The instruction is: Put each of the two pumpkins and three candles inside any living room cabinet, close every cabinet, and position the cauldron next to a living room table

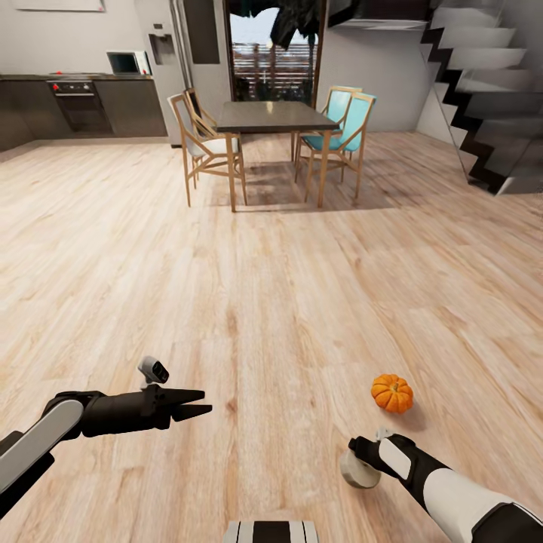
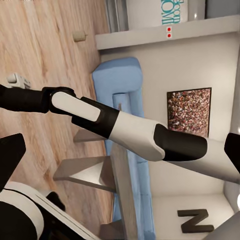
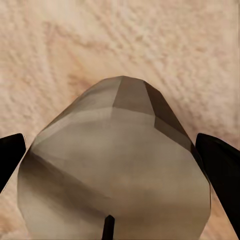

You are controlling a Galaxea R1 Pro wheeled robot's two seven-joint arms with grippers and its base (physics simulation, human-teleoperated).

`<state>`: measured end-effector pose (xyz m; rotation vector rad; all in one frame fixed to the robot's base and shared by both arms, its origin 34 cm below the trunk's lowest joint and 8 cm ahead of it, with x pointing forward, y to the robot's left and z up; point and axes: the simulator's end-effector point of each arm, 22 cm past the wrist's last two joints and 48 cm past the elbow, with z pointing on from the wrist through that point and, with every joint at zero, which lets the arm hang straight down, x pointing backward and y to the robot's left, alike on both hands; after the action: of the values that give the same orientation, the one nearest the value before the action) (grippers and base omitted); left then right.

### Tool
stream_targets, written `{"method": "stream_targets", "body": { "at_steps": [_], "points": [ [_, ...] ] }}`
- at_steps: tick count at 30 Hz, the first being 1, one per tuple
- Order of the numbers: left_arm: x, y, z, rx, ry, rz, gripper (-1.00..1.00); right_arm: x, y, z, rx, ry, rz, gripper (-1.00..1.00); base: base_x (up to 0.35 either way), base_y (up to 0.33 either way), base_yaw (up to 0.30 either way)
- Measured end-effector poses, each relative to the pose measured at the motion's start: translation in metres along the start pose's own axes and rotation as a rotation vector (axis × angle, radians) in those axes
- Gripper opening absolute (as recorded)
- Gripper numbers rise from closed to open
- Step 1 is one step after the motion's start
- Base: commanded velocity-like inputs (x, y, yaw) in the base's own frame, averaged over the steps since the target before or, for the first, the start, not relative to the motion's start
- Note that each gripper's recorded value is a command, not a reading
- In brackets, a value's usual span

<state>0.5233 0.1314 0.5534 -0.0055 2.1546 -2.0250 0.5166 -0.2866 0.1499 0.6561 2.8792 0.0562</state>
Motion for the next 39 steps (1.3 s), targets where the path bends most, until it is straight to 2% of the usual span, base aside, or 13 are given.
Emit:
{"method": "stream_targets", "body": {
  "at_steps": [27,39],
  "points": [
    [0.001,-0.049,-0.005,0.009,-0.011,0.104,1.00,-0.046,0.027,-0.047,-0.067,-0.114,-0.007,-1.00,-0.001,0.000,0.002],
    [0.001,-0.051,-0.005,0.008,-0.012,0.110,1.00,-0.048,0.029,-0.050,-0.072,-0.119,-0.008,-1.00,0.000,0.000,0.241]
  ]
}}
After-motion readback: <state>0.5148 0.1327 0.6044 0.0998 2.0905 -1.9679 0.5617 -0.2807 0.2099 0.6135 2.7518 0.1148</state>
